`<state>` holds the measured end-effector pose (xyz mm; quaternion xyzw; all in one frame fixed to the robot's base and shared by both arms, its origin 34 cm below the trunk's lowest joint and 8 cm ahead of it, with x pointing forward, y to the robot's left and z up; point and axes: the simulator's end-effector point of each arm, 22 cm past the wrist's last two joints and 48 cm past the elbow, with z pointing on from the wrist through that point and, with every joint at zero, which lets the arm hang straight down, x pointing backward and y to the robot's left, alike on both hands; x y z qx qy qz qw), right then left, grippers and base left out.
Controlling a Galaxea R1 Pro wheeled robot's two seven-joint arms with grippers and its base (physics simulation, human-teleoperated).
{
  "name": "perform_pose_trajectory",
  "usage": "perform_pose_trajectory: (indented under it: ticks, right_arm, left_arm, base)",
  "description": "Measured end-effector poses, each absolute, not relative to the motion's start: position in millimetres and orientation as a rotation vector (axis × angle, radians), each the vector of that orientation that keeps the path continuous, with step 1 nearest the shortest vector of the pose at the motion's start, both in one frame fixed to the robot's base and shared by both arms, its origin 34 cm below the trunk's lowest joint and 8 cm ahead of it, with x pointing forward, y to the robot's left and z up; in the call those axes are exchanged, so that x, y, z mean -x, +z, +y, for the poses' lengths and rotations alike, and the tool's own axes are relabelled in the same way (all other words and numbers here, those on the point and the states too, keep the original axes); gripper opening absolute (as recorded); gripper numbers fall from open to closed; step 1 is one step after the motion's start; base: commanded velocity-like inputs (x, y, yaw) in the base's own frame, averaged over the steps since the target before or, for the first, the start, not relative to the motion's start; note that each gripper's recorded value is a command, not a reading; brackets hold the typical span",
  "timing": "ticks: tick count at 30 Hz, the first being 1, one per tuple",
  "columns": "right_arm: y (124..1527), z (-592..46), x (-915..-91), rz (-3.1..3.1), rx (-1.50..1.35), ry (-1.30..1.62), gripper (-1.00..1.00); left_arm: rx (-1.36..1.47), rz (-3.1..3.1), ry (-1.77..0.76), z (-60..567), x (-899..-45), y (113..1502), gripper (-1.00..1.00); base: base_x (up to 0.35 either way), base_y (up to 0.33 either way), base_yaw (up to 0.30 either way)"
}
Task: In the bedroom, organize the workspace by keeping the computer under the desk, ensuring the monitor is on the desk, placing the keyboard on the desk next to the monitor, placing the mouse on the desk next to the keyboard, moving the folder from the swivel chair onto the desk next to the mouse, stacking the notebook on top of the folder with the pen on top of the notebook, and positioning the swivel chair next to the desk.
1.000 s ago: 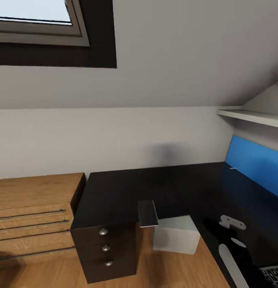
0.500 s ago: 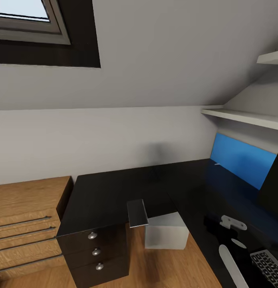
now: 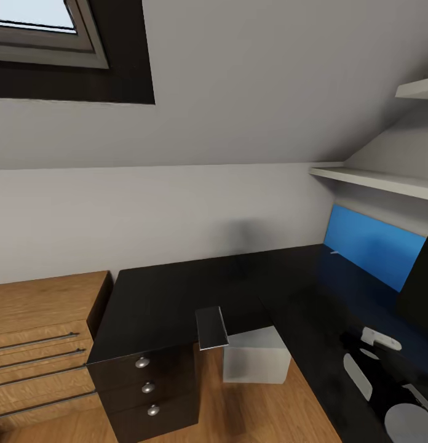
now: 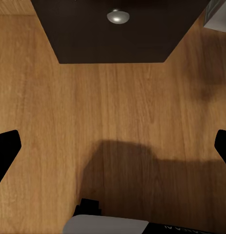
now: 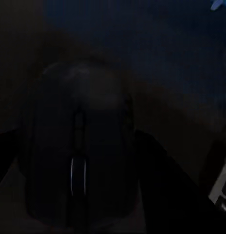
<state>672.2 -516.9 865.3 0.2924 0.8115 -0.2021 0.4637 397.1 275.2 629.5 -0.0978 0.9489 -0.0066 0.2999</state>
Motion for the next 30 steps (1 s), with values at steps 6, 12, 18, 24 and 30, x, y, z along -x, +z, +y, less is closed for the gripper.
perform_pose_trajectory:
  ticks: [6, 12, 18, 24, 30]
  right_arm:
    - [862.1, -550.0, -668.4, 2.014, -0.773, -0.571, -1.0]
    - [857.7, -576.6, -654.5, 2.089, -0.817, -0.611, -1.0]
    - [842.7, -570.7, -645.4, 2.149, -0.907, -0.548, -1.0]
    - [842.9, -569.4, -646.4, 2.146, -0.917, -0.537, -1.0]
    - [860.6, -567.4, -661.7, 2.102, -0.901, -0.516, -1.0]
  left_arm:
    - [0.26, 2.519, -0.019, 274.8, -397.1, 629.5, 1.0]
    - [0.26, 2.519, -0.02, 274.3, -397.2, 629.5, 1.0]
    - [0.26, 2.518, -0.02, 274.6, -397.3, 629.6, 1.0]
    - [0.262, 2.511, -0.018, 275.5, -399.7, 631.2, 1.0]
    - [0.268, 2.459, -0.006, 281.9, -419.0, 645.4, 1.0]
  base:
    - [0.0, 0.0, 0.0]
    - [0.0, 0.0, 0.0]
    - [0.0, 0.0, 0.0]
    - [0.0, 0.0, 0.0]
    - [0.0, 0.0, 0.0]
